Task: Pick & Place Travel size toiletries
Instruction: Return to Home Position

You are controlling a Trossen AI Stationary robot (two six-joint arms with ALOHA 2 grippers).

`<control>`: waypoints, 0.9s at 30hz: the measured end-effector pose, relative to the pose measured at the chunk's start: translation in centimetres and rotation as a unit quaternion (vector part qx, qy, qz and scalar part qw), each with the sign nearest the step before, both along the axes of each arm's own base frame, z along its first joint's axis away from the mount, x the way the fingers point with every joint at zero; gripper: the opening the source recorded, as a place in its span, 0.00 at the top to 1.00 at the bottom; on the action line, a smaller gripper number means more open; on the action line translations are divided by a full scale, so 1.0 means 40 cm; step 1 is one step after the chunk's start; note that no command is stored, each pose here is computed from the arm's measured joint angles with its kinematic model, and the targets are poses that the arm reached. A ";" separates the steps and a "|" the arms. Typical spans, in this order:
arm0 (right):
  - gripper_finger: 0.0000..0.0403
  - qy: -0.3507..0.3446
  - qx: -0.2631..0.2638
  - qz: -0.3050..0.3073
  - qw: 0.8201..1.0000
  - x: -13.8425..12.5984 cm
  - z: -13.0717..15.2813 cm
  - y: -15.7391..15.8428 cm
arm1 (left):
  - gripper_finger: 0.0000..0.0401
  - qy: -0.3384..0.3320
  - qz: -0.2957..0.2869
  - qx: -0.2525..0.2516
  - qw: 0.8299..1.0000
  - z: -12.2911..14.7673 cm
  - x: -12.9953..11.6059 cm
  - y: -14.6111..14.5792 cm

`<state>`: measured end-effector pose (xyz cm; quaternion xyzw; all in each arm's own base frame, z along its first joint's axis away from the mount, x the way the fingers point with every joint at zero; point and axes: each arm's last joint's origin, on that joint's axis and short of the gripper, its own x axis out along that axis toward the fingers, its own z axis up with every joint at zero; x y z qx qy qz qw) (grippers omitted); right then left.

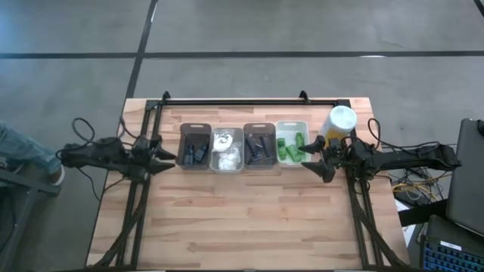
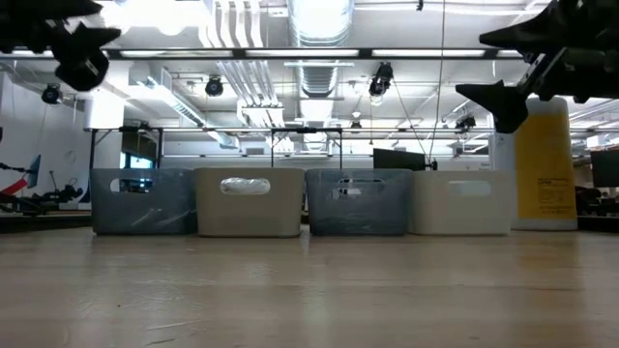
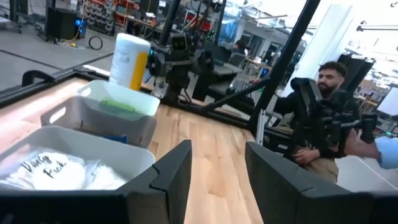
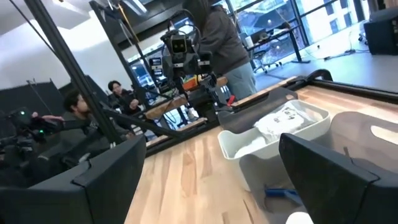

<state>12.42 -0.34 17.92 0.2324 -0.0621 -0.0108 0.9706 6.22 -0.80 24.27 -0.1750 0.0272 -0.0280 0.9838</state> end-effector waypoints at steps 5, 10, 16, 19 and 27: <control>0.10 0.006 -0.029 -0.003 1.000 -0.001 -0.002 0.000 | 0.61 -0.001 0.000 0.000 1.000 -0.085 0.046 -0.009; 0.10 0.020 -0.036 -0.018 0.999 0.000 -0.008 -0.002 | 0.61 0.017 -0.002 0.003 1.000 -0.178 0.077 -0.014; 0.10 0.085 -0.036 -0.021 0.996 0.000 -0.039 -0.003 | 0.61 -0.029 -0.014 -0.002 0.999 -0.185 0.092 -0.018; 0.10 0.124 -0.036 -0.021 0.991 -0.001 -0.058 -0.003 | 0.61 -0.022 -0.014 -0.001 1.000 -0.191 0.090 -0.017; 0.10 0.151 -0.039 -0.085 0.984 -0.005 -0.070 -0.012 | 0.61 -0.021 0.021 0.000 1.000 -0.192 0.091 0.002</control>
